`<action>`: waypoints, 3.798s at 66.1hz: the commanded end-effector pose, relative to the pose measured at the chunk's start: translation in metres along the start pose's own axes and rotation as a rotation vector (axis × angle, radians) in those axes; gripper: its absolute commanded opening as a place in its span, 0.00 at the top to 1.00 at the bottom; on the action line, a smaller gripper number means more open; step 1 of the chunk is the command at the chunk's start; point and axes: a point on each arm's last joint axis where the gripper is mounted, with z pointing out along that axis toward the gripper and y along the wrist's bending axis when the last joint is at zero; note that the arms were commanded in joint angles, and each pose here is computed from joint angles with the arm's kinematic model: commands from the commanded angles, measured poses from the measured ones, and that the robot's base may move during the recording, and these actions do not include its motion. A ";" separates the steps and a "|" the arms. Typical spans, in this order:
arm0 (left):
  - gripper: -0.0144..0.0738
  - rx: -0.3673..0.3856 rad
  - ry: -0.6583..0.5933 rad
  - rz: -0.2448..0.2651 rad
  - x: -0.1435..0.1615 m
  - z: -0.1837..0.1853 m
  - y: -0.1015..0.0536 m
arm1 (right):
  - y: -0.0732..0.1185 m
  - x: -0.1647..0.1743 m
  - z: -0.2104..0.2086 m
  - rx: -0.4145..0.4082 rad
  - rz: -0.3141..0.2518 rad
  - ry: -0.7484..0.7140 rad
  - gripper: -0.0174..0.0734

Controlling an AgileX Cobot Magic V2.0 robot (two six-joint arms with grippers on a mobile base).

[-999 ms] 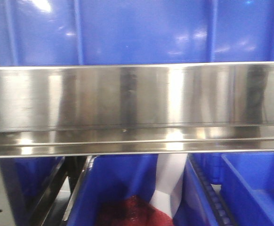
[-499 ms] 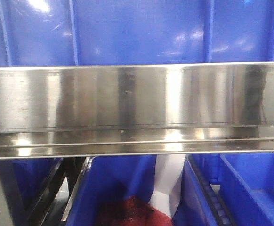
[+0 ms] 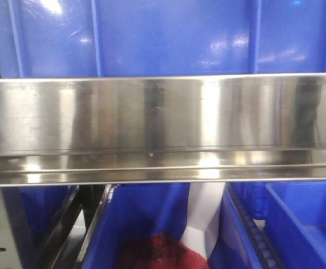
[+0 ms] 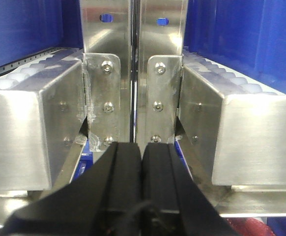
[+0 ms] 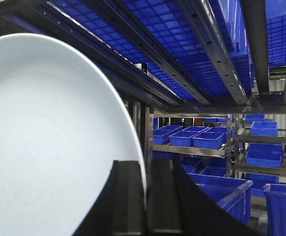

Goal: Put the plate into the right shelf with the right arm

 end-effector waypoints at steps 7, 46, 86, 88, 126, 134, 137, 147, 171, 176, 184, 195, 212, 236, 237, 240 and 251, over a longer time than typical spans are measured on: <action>0.89 -0.002 -0.083 -0.007 -0.005 0.000 0.000 | -0.003 -0.013 0.003 0.041 -0.001 -0.076 0.75; 0.89 -0.002 -0.083 -0.007 -0.005 0.000 0.000 | -0.001 -0.027 0.040 0.017 0.001 0.020 0.75; 0.89 -0.002 -0.083 -0.007 -0.005 0.000 0.000 | -0.013 0.001 0.233 0.051 0.008 0.281 0.75; 0.89 -0.002 -0.083 -0.007 -0.005 0.000 0.000 | -0.014 0.006 0.241 0.058 0.008 0.286 0.75; 0.89 -0.002 -0.083 -0.007 -0.005 0.000 0.000 | -0.023 0.067 0.298 0.094 0.004 0.394 0.54; 0.89 -0.002 -0.083 -0.007 -0.005 0.000 0.000 | -0.023 0.067 0.298 0.093 0.004 0.395 0.22; 0.89 -0.002 -0.083 -0.007 -0.005 0.000 0.000 | -0.023 0.067 0.298 0.093 0.004 0.395 0.14; 0.89 -0.002 -0.083 -0.007 -0.005 0.000 0.000 | -0.022 0.063 0.295 0.083 0.007 0.399 0.12; 0.89 -0.002 -0.083 -0.007 -0.005 0.000 0.000 | -0.004 -0.026 0.237 -0.021 0.013 0.282 0.12; 0.89 -0.002 -0.083 -0.007 -0.005 0.000 0.000 | 0.000 -0.047 0.219 -0.051 0.011 0.257 0.12; 0.89 -0.002 -0.083 -0.007 -0.005 0.000 0.000 | 0.007 -0.071 0.192 -0.091 0.005 0.224 0.12; 0.89 -0.002 -0.083 -0.007 -0.005 0.000 0.000 | 0.015 -0.097 0.155 -0.142 0.015 0.192 0.18; 0.89 -0.002 -0.083 -0.007 -0.005 0.000 0.000 | 0.025 -0.114 0.114 -0.222 0.022 0.218 0.65; 0.89 -0.002 -0.083 -0.007 -0.005 0.000 0.000 | 0.025 -0.126 0.100 -0.214 0.017 0.154 0.75; 0.89 -0.002 -0.083 -0.007 -0.005 0.000 0.000 | 0.025 -0.126 0.100 -0.214 0.017 0.154 0.75; 0.89 -0.002 -0.083 -0.007 -0.005 0.000 0.000 | 0.025 -0.126 0.100 -0.214 0.017 0.154 0.75; 0.89 -0.002 -0.083 -0.007 -0.005 0.000 0.000 | 0.025 -0.126 0.100 -0.214 0.017 0.154 0.75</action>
